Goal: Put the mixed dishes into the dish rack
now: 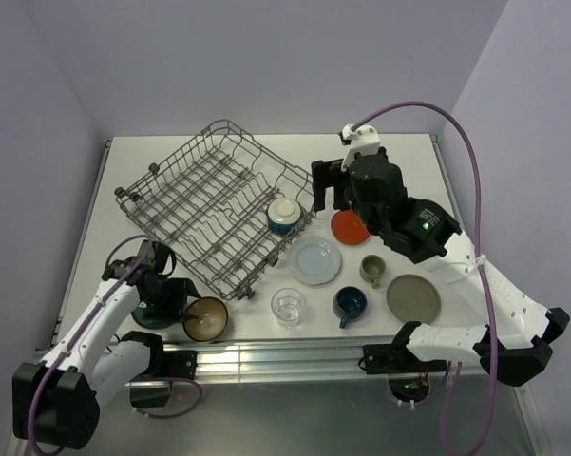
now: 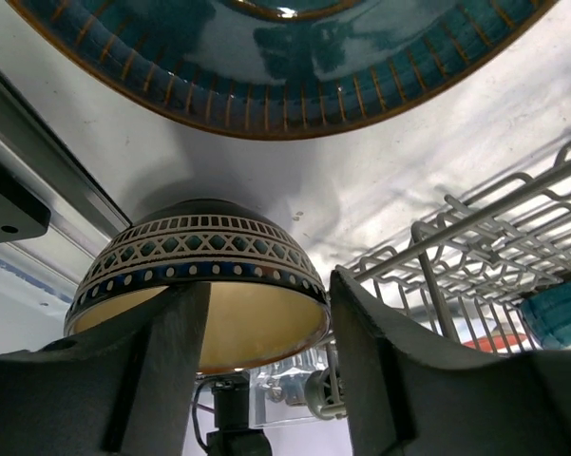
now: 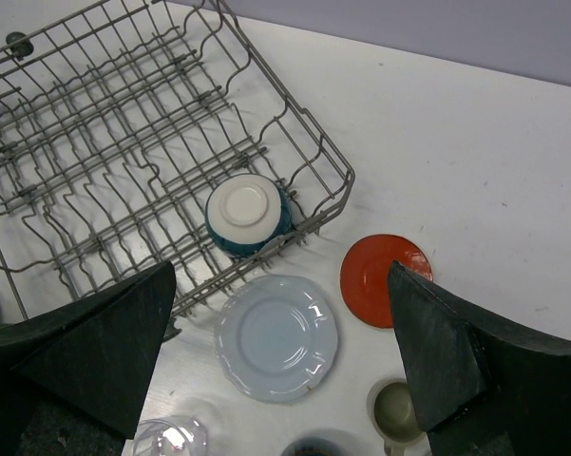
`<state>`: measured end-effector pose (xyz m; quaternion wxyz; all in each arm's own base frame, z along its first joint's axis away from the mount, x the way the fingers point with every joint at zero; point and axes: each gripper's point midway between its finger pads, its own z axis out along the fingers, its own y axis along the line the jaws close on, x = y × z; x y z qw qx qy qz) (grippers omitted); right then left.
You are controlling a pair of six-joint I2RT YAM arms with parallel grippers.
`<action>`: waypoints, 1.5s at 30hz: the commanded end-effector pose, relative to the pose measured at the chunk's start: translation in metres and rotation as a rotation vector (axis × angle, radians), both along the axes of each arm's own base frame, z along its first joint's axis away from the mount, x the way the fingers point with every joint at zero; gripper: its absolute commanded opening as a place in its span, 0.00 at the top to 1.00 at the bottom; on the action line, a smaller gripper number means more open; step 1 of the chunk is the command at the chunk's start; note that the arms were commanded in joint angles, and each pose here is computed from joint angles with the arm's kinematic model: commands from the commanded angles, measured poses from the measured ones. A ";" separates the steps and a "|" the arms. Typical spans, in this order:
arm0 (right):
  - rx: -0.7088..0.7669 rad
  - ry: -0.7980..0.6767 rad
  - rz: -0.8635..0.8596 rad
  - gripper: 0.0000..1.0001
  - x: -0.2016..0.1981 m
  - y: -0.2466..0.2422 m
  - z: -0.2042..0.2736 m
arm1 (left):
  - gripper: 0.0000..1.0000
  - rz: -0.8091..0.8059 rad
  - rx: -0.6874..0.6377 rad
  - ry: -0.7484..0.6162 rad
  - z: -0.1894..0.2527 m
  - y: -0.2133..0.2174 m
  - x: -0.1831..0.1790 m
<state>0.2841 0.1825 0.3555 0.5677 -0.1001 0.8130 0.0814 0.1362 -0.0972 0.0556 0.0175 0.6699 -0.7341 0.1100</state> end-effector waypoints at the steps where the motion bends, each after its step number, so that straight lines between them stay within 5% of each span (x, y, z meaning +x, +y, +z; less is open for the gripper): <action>1: 0.035 -0.072 -0.033 0.00 0.001 -0.012 0.020 | 0.43 -0.007 0.044 -0.013 -0.003 0.006 0.005; 12: 0.043 -0.093 -0.049 0.00 0.000 -0.019 0.023 | 0.69 -0.088 0.074 -0.011 -0.002 0.008 0.006; 18: 0.048 -0.107 -0.061 0.00 -0.002 -0.023 0.027 | 0.99 -0.110 0.052 -0.015 -0.003 0.003 0.006; 31: 0.042 -0.086 -0.052 0.00 -0.003 -0.021 0.021 | 1.00 -0.121 0.077 -0.053 0.018 0.008 0.003; 45: 0.077 0.259 0.383 0.01 -0.056 0.085 -0.046 | 1.00 -0.193 0.070 -0.158 0.066 0.007 0.002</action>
